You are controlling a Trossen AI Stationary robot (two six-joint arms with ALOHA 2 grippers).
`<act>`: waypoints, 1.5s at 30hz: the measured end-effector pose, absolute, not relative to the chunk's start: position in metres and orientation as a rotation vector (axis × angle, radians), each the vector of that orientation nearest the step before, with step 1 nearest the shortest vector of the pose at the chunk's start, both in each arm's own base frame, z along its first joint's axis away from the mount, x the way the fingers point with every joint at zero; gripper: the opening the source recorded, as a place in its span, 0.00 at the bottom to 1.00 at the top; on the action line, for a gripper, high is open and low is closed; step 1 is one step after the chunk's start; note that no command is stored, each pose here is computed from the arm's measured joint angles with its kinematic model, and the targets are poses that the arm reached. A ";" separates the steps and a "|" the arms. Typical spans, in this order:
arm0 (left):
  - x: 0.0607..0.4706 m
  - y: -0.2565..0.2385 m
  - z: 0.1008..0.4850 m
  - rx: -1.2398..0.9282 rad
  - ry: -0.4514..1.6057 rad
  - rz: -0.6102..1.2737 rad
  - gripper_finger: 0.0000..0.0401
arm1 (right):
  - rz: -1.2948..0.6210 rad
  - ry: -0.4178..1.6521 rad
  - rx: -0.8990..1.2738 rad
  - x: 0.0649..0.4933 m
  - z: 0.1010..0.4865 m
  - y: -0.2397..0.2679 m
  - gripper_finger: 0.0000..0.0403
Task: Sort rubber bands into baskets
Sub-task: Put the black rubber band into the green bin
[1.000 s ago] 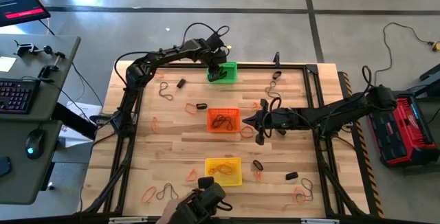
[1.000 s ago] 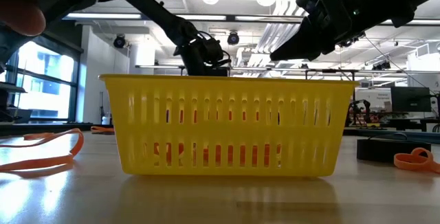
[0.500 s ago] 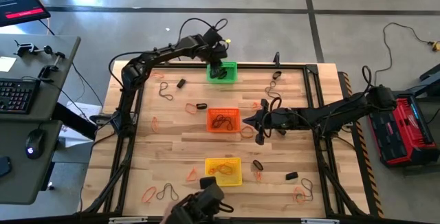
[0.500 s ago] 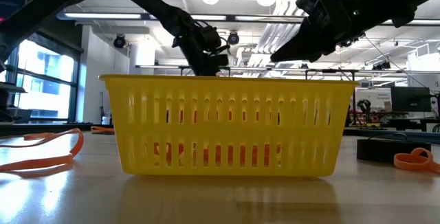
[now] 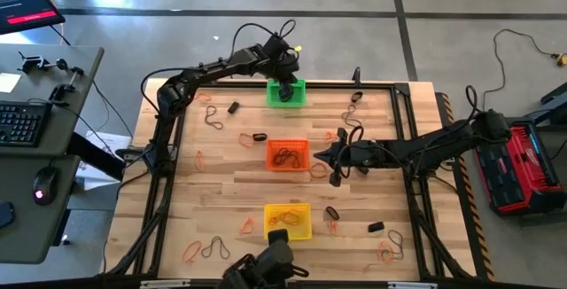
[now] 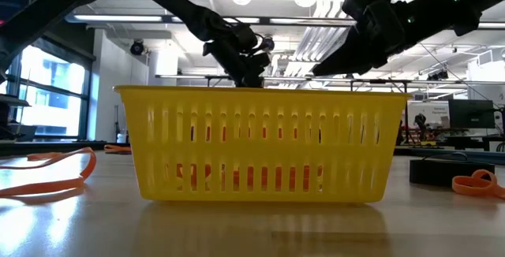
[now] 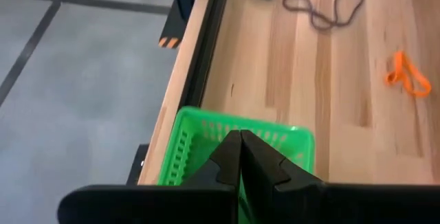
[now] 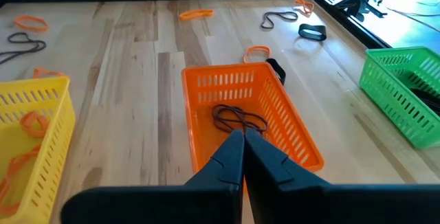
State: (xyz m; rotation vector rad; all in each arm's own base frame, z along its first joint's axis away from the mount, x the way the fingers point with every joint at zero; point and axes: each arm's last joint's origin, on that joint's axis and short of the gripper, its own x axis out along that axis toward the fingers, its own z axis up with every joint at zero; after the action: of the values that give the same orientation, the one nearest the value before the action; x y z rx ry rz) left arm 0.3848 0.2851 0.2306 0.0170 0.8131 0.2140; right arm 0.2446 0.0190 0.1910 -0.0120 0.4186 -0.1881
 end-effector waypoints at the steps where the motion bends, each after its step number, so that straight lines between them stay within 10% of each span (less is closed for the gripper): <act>1: 0.386 0.285 0.231 0.015 0.801 0.214 0.00 | -0.189 0.413 -0.007 0.244 0.190 0.019 0.00; 18: 0.399 0.261 0.226 0.068 0.606 0.213 0.00 | -0.248 0.344 0.027 0.227 0.165 0.003 0.00; 45: 0.258 0.129 0.208 0.122 0.301 -0.027 0.00 | -0.224 0.303 0.067 0.228 0.169 0.003 0.00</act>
State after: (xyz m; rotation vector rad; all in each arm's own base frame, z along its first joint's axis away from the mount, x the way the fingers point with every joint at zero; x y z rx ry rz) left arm 0.2582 0.1294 0.2079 0.1221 0.3006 -0.0273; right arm 0.2282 0.0032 0.1690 0.0673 0.3026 -0.2240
